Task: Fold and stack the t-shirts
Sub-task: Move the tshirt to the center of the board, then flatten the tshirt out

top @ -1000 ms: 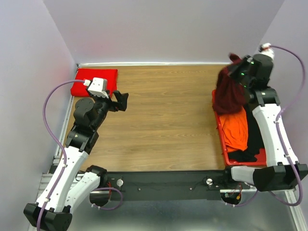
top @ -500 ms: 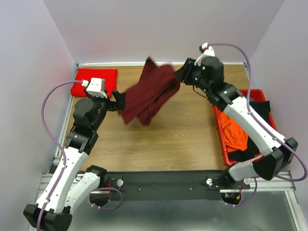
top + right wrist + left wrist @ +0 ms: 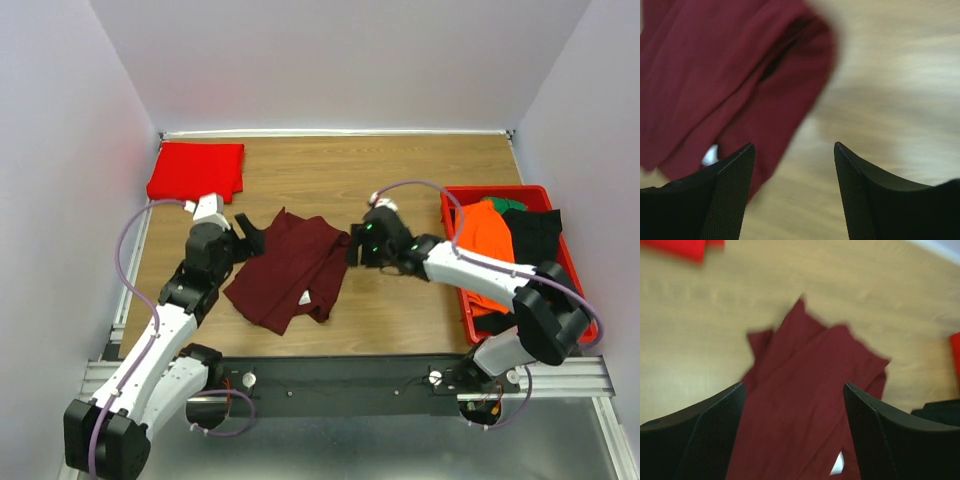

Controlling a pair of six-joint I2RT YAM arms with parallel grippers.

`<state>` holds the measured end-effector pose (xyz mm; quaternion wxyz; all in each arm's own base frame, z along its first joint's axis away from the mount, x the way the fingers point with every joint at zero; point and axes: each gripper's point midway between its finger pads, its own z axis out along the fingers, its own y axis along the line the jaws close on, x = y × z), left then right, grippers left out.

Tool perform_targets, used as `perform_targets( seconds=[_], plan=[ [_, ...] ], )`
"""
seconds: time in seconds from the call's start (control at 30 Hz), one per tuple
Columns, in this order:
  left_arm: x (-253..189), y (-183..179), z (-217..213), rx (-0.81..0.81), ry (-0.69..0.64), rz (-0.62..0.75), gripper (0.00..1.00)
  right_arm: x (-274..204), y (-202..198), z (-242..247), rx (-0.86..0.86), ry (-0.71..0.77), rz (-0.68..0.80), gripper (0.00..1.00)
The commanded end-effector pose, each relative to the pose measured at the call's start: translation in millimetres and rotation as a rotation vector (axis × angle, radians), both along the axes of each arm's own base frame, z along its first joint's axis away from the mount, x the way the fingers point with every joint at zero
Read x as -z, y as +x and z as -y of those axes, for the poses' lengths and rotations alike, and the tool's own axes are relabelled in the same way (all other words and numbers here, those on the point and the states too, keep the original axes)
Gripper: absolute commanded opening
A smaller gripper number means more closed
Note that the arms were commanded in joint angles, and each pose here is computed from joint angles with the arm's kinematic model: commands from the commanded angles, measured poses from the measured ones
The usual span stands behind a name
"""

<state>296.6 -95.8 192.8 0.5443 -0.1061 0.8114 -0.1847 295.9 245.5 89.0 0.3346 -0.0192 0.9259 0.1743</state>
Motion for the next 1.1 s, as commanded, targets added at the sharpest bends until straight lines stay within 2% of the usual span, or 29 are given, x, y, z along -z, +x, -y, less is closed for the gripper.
perform_targets(
  seconds=[0.0, 0.17, 0.27, 0.37, 0.5, 0.53, 0.57, 0.63, 0.7, 0.77, 0.93, 1.03, 1.07],
  plan=[
    [27.8, -14.3, 0.5, -0.071, -0.146, -0.067, 0.86, 6.2, -43.4, -66.0, -0.121, 0.086, -0.006, 0.71],
    [53.8, -23.9, 0.8, -0.106, -0.197, -0.105, 0.84, 30.2, -101.7, -124.7, -0.262, 0.04, -0.02, 0.7],
    [77.6, -28.6, -2.8, -0.135, -0.193, -0.153, 0.84, 51.8, -115.9, -140.9, -0.3, -0.016, -0.027, 0.69],
    [91.0, -29.9, -5.5, -0.17, -0.215, -0.166, 0.84, 70.2, -112.4, -135.1, -0.271, -0.069, -0.033, 0.64],
    [102.4, -31.4, -7.4, -0.191, -0.214, -0.182, 0.79, 64.5, -100.2, -116.3, -0.198, -0.118, 0.033, 0.35],
    [105.3, -31.9, -7.7, -0.194, -0.211, -0.189, 0.77, 62.0, -96.7, -111.0, -0.18, -0.128, 0.047, 0.22],
    [107.2, -30.8, -6.9, -0.194, -0.206, -0.192, 0.72, 53.6, -93.4, -105.5, -0.166, -0.136, 0.07, 0.18],
    [110.4, -29.8, -7.2, -0.195, -0.192, -0.197, 0.68, 47.6, -83.0, -90.3, -0.117, -0.176, 0.109, 0.09],
    [115.3, -29.8, -4.8, -0.184, -0.178, -0.214, 0.62, 39.6, -73.0, -74.1, -0.076, -0.194, 0.127, 0.04],
    [118.6, -30.5, -1.3, -0.167, -0.158, -0.227, 0.56, 36.5, -63.4, -60.2, -0.04, -0.204, 0.133, 0.01],
    [103.7, -26.7, 30.6, -0.005, -0.103, -0.178, 0.55, 30.8, -41.1, -28.4, 0.047, -0.224, 0.143, 0.0],
    [94.2, -32.3, 60.7, 0.104, -0.069, -0.164, 0.6, 31.4, -31.4, -16.4, 0.069, -0.246, 0.145, 0.0],
    [94.7, -36.1, 69.8, 0.132, -0.059, -0.168, 0.65, 31.3, -28.4, -13.1, 0.075, -0.253, 0.146, 0.0]
  ],
)
